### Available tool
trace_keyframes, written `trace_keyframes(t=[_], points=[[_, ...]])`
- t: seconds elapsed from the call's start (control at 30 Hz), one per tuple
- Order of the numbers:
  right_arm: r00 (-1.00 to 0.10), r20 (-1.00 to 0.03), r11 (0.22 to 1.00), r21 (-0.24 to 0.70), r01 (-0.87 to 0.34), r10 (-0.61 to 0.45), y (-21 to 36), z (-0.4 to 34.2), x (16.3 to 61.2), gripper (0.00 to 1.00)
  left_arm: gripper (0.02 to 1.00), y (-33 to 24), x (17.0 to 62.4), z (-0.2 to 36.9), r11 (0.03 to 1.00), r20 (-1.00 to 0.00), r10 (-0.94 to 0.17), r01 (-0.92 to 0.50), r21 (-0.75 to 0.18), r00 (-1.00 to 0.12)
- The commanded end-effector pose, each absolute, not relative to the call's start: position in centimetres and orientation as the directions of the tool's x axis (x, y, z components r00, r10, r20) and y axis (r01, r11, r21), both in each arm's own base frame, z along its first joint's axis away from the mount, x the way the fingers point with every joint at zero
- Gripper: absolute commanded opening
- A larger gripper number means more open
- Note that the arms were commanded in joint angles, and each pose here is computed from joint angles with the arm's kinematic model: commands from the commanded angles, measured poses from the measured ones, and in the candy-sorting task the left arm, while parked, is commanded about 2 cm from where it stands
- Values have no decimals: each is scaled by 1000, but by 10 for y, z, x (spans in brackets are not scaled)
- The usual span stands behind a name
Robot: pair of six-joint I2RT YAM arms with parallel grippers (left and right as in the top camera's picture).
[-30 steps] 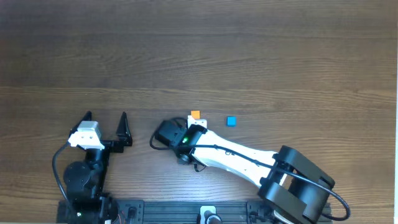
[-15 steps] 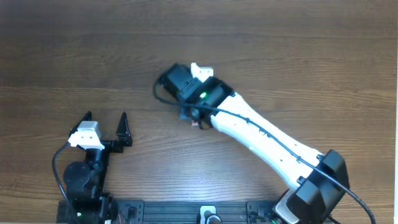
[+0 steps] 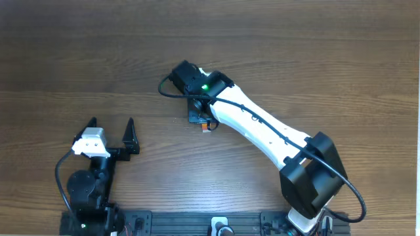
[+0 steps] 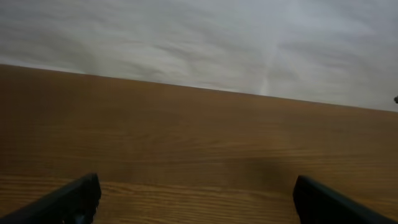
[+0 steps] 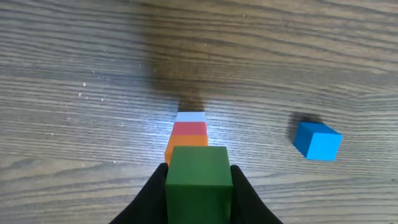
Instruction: Stack Cubes
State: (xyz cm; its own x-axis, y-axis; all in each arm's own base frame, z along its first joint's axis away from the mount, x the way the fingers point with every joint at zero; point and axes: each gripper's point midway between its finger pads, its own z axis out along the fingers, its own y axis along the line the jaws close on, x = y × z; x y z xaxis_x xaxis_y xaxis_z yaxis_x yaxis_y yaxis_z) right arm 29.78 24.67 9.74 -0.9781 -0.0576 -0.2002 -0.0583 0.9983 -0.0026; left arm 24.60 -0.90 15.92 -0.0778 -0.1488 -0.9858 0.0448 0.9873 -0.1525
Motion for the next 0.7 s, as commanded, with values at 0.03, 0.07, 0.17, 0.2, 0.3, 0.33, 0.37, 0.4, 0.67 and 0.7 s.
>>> trace_keyframes(t=[0.03,0.07,0.17,0.2,0.3,0.33,0.37,0.4,0.67,0.7], points=[[-980,-191,997,34,-68,-61,253,102,299,12,1000,-9,246,157,990,-988,-131,49,-135,-79],[-980,-190,997,33,-71,-64,254,102,298,12,1000,-9,246,157,990,-988,-131,49,-135,-79],[-980,-185,996,28,-84,-78,256,100,296,12,1000,-9,246,157,990,-988,-131,49,-135,-79],[-980,-180,996,27,-85,-79,256,98,295,9,998,-9,246,157,990,-988,-131,49,-135,-79],[-984,-160,996,30,-87,-81,258,93,293,12,998,-9,246,157,990,-988,-131,49,-135,-79],[-984,-157,996,28,-87,-82,258,91,293,9,1000,-9,246,157,990,-988,-131,49,-135,-79],[-985,-154,996,26,-87,-82,258,90,293,12,1000,-9,246,157,990,-988,-131,49,-135,-79],[-985,-154,996,26,-87,-82,258,89,294,12,1000,-9,246,157,990,-988,-131,49,-135,-79],[-985,-149,996,32,-88,-82,259,89,293,12,1000,-9,246,157,990,-988,-131,49,-135,-79],[-986,-146,995,35,-88,-82,260,89,292,12,1000,-9,246,157,990,-988,-131,49,-135,-79]])
